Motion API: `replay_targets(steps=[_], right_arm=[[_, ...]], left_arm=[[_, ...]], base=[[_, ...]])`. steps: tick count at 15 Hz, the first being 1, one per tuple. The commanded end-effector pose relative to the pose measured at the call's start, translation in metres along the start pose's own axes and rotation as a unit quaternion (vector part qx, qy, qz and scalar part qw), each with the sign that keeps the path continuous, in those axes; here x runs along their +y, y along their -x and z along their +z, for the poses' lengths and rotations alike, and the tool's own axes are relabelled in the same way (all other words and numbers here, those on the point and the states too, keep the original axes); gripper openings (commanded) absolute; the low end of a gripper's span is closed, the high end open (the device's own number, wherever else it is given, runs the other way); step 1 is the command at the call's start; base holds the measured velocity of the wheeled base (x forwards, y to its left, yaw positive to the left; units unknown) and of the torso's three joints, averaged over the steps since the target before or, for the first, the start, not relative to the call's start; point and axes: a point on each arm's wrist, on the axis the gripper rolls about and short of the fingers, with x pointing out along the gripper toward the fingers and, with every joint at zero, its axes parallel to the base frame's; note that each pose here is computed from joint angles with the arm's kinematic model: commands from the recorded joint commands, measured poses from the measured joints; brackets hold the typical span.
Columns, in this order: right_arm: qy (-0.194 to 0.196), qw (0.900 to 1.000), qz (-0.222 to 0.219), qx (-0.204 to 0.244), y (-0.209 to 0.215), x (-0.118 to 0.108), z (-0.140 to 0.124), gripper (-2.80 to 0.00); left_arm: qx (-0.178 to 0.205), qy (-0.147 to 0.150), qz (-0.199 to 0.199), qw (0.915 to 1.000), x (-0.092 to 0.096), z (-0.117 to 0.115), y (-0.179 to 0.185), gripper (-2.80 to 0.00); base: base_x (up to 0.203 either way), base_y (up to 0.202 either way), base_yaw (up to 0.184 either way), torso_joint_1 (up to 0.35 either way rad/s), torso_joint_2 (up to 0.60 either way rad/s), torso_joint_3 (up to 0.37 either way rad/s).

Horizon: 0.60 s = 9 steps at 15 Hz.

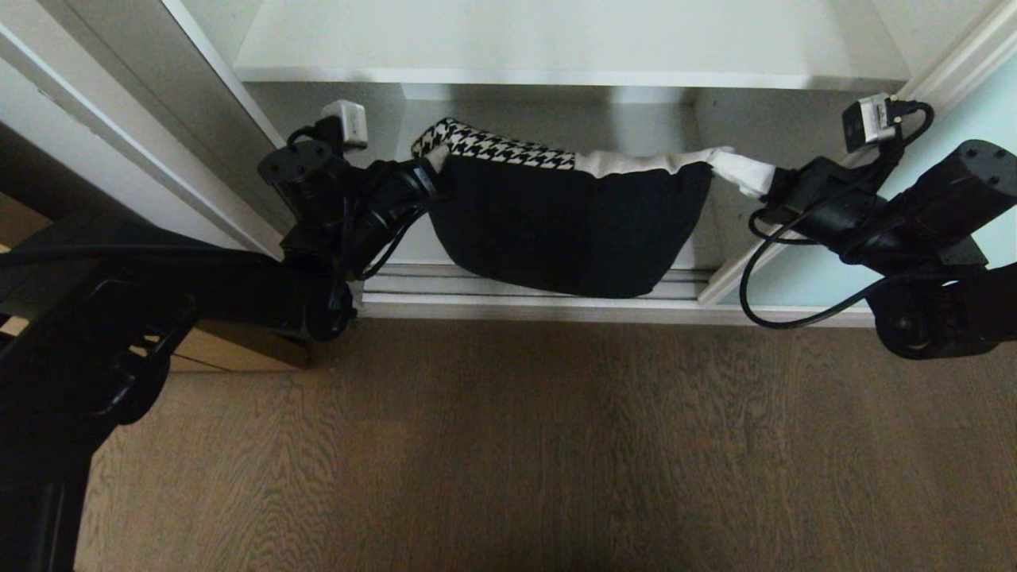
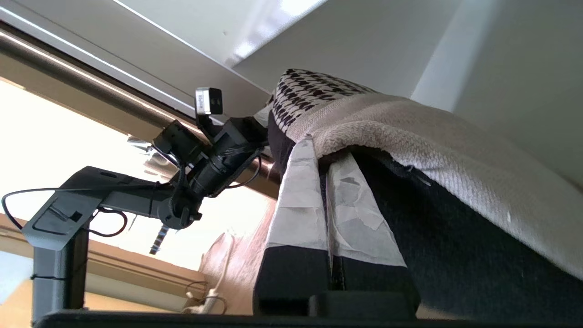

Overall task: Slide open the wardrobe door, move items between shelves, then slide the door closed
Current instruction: Place the pillow on the lower shelf

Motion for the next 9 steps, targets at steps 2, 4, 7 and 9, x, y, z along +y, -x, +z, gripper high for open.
replay_targets(steps=[2, 4, 7, 9], right_arm=[[0.028, 0.999, 0.022, -0.014, 0.0, 0.002, 0.001, -2.8], [0.024, 0.999, 0.019, -0.011, 0.002, -0.01, -0.012, -2.8], [-0.006, 1.0, 0.003, 0.011, 0.005, -0.043, -0.039, -2.8], [-0.035, 0.999, -0.016, 0.035, 0.017, -0.083, -0.068, -2.8]], left_arm=[[-0.036, -0.01, -0.024, 0.999, -0.005, 0.015, -0.002, -2.8], [-0.052, -0.027, -0.037, 0.9976, -0.005, 0.015, 0.001, -2.8], [-0.006, -0.026, -0.042, 0.9988, 0.01, -0.025, 0.009, -2.8], [0.047, -0.024, -0.027, 0.9983, 0.041, -0.081, 0.02, -2.8]], base=[[0.0, 0.0, 0.0, 0.0, 0.0, 0.0], [0.0, 0.0, 0.0, 0.0, 0.0, 0.0], [0.0, 0.0, 0.0, 0.0, 0.0, 0.0], [0.0, 0.0, 0.0, 0.0, 0.0, 0.0]])
